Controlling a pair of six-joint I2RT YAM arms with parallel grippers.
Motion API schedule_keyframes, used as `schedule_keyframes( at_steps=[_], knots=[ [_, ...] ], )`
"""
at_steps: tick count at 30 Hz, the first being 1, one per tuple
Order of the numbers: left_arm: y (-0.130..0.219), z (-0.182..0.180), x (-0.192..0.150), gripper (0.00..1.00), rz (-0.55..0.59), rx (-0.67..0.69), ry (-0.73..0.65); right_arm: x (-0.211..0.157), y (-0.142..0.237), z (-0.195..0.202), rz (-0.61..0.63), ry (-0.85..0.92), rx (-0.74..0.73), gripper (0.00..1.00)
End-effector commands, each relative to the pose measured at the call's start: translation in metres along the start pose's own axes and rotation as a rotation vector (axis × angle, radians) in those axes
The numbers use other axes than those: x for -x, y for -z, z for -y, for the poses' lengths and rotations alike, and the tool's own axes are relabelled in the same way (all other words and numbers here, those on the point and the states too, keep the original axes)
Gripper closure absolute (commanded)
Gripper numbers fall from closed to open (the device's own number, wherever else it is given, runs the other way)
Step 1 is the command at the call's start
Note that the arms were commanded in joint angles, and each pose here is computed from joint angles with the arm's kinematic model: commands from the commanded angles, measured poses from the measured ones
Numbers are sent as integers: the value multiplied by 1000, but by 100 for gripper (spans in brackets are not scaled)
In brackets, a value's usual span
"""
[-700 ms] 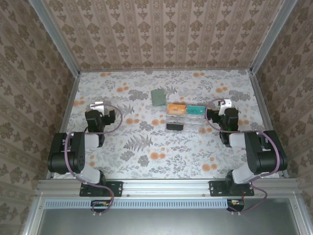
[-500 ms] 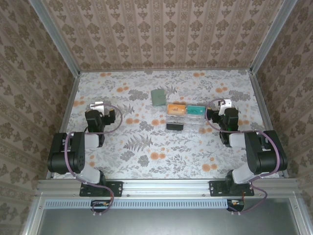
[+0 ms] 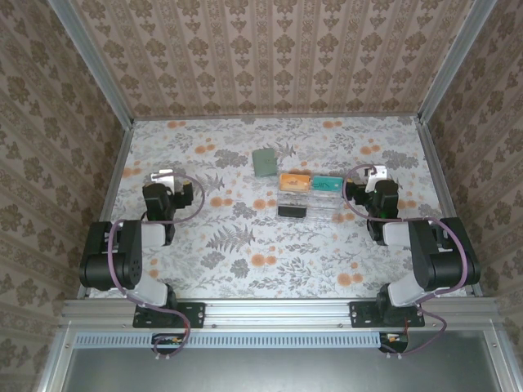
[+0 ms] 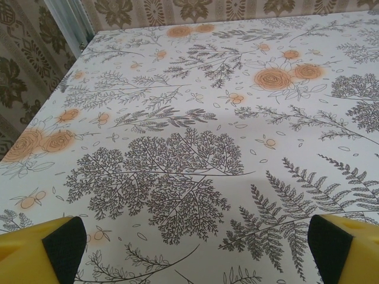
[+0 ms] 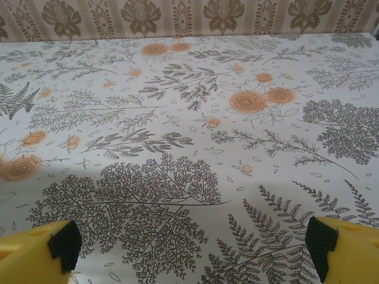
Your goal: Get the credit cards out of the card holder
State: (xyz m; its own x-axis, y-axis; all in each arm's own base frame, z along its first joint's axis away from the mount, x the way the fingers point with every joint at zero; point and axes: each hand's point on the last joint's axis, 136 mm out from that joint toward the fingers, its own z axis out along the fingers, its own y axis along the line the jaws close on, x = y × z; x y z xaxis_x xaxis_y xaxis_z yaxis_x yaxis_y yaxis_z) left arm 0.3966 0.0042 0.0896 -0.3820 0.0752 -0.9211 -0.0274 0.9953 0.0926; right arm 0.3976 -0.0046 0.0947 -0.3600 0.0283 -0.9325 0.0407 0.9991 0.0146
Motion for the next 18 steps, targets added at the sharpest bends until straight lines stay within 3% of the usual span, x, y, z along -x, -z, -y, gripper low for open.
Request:
schedule_keyframes(
  at_steps=[1, 3, 6, 9, 12, 15, 18],
  knots=[
    [2, -4, 18, 0, 2, 13, -9, 6, 0, 1, 18, -7, -5, 0],
    [10, -16, 31, 0, -61, 80, 21, 13, 6, 6, 27, -19, -35, 0],
    [32, -48, 51, 0, -198, 258, 185, 30, 19, 17, 16, -49, -96, 0],
    [50, -59, 63, 0, -326, 331, 304, 42, 32, 31, -17, -136, -178, 0],
    [47, -37, 65, 0, -415, 216, 367, 54, 47, 36, -15, -226, -201, 0],
    [39, -4, 73, 0, -418, 106, 419, 65, 67, 47, 0, -361, -268, 0],
    [29, 38, 84, 0, -420, 21, 402, 77, 81, 41, -12, -382, -228, 0]
  ],
)
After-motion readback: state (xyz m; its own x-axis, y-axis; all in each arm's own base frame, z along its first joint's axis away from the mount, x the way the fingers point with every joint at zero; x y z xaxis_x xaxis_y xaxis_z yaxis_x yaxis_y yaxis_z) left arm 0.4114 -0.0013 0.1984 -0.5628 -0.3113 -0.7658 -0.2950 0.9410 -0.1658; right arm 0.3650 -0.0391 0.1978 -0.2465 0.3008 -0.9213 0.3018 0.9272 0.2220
